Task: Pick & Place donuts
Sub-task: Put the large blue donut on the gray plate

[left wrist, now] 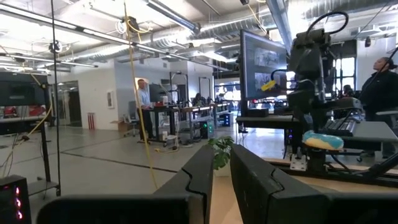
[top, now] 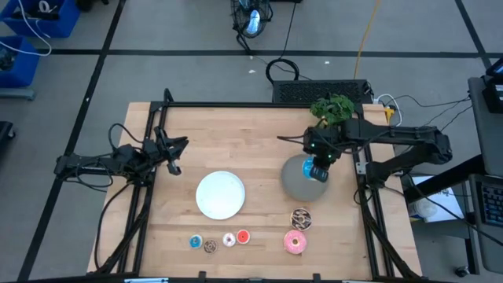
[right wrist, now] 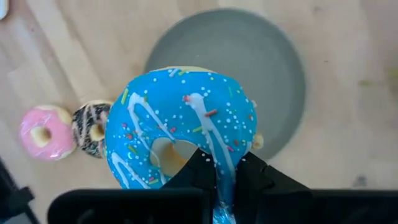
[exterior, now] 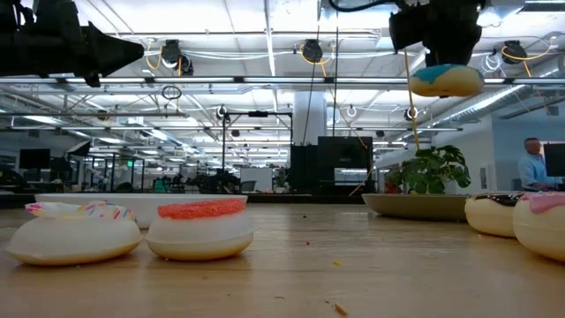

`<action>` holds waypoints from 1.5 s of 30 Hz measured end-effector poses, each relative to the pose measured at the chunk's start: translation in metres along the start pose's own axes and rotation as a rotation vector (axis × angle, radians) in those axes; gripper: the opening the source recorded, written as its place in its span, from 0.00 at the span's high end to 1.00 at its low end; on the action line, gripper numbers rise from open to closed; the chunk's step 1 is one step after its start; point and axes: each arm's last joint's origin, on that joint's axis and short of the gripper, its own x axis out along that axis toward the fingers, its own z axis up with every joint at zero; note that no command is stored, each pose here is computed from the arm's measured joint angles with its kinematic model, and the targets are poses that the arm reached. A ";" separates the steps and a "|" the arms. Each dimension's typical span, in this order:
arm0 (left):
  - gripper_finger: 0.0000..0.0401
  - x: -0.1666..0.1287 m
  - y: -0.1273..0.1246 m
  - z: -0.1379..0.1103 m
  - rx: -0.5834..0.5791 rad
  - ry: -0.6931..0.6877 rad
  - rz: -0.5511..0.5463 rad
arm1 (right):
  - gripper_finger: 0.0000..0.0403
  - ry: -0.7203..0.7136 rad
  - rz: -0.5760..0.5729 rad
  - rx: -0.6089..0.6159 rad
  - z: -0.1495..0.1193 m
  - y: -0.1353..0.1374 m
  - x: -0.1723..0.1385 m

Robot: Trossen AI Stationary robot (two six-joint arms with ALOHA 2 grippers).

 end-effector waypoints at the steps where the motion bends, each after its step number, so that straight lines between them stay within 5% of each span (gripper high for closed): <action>1: 0.84 0.000 0.000 0.000 0.001 0.000 0.000 | 0.96 -0.006 -0.016 0.003 0.001 -0.002 0.000; 15: 0.84 0.000 0.000 0.000 0.019 0.001 0.000 | 0.96 0.137 -0.092 -0.084 0.035 -0.016 0.048; 27: 0.84 0.000 0.000 -0.001 0.028 0.008 -0.001 | 0.96 0.022 -0.161 -0.087 0.061 -0.042 0.061; 32: 0.84 0.000 0.000 -0.001 0.029 0.009 -0.001 | 0.96 0.009 -0.062 -0.066 0.058 -0.052 0.078; 45: 0.84 0.000 0.000 -0.001 0.024 0.008 -0.001 | 0.96 0.087 -0.091 -0.038 0.031 -0.054 0.116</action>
